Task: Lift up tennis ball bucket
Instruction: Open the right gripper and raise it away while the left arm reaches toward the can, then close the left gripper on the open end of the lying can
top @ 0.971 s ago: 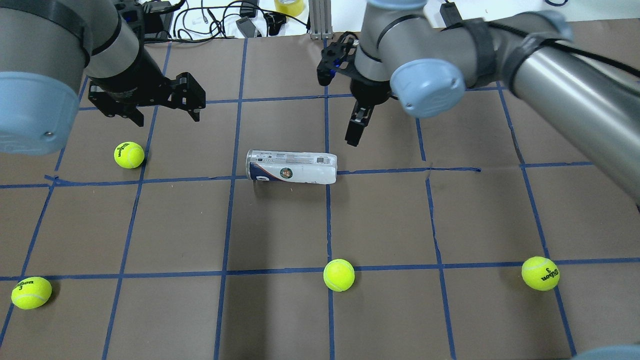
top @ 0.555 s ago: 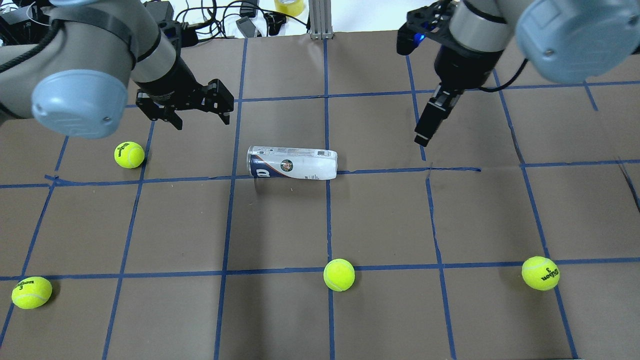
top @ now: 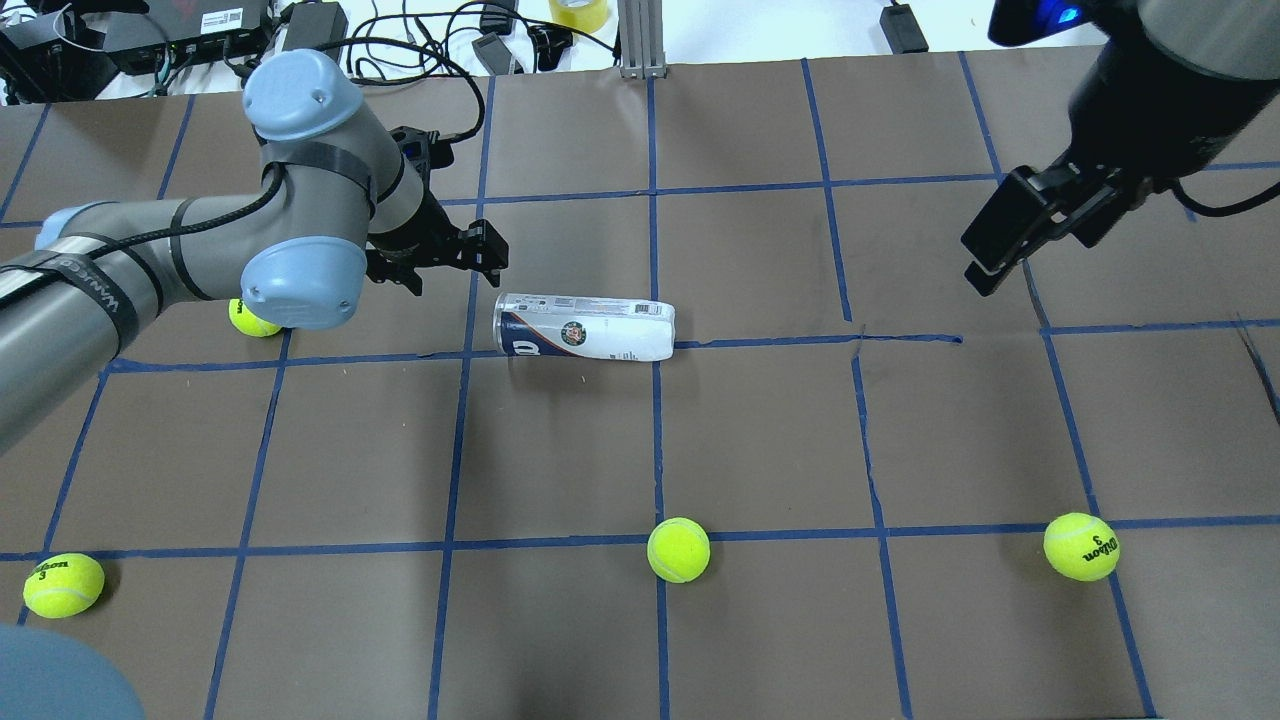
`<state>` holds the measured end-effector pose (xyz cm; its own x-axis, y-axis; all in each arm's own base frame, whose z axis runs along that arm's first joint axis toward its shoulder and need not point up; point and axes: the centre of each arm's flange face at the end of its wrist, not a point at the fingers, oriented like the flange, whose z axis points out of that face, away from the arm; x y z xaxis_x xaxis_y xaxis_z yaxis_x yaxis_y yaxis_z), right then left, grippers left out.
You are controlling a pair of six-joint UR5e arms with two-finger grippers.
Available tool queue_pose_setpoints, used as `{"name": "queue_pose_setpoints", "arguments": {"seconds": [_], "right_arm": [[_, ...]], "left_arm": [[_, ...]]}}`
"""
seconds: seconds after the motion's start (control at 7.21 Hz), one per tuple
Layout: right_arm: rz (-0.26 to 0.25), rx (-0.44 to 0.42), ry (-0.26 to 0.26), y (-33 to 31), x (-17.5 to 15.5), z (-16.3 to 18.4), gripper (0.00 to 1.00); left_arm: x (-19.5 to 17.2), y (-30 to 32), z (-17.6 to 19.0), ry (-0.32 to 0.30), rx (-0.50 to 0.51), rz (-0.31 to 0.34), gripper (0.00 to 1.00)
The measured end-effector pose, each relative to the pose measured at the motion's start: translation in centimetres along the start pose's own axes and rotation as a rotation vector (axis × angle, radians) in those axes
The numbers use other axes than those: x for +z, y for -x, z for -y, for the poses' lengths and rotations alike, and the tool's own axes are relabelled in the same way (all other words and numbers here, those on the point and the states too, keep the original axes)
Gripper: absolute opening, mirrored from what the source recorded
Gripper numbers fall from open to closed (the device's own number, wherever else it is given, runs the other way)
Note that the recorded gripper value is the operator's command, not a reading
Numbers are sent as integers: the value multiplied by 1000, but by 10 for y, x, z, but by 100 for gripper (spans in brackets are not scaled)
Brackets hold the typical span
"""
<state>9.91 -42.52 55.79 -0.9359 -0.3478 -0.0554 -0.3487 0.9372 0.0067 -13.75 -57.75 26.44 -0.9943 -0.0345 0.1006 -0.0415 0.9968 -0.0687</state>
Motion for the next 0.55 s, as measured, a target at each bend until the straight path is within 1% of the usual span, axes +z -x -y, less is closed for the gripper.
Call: {"name": "queue_pose_setpoints", "arguments": {"seconds": [0.14,0.28,0.42,0.55], "right_arm": [[-58,98,-53,-1,-23,-3,100],[-109,146,-98,-3,-45,-4,100],[-121,195,-123,-3,-56,-4,100],[-104,251,-135,-1,-57,1,100]], "left_arm": [[18,13,10,26,-23,-71,100],[28,30,20,61,-60,-181,100],[28,42,29,101,-101,-278,100],[24,45,36,140,-133,-366,100]]}}
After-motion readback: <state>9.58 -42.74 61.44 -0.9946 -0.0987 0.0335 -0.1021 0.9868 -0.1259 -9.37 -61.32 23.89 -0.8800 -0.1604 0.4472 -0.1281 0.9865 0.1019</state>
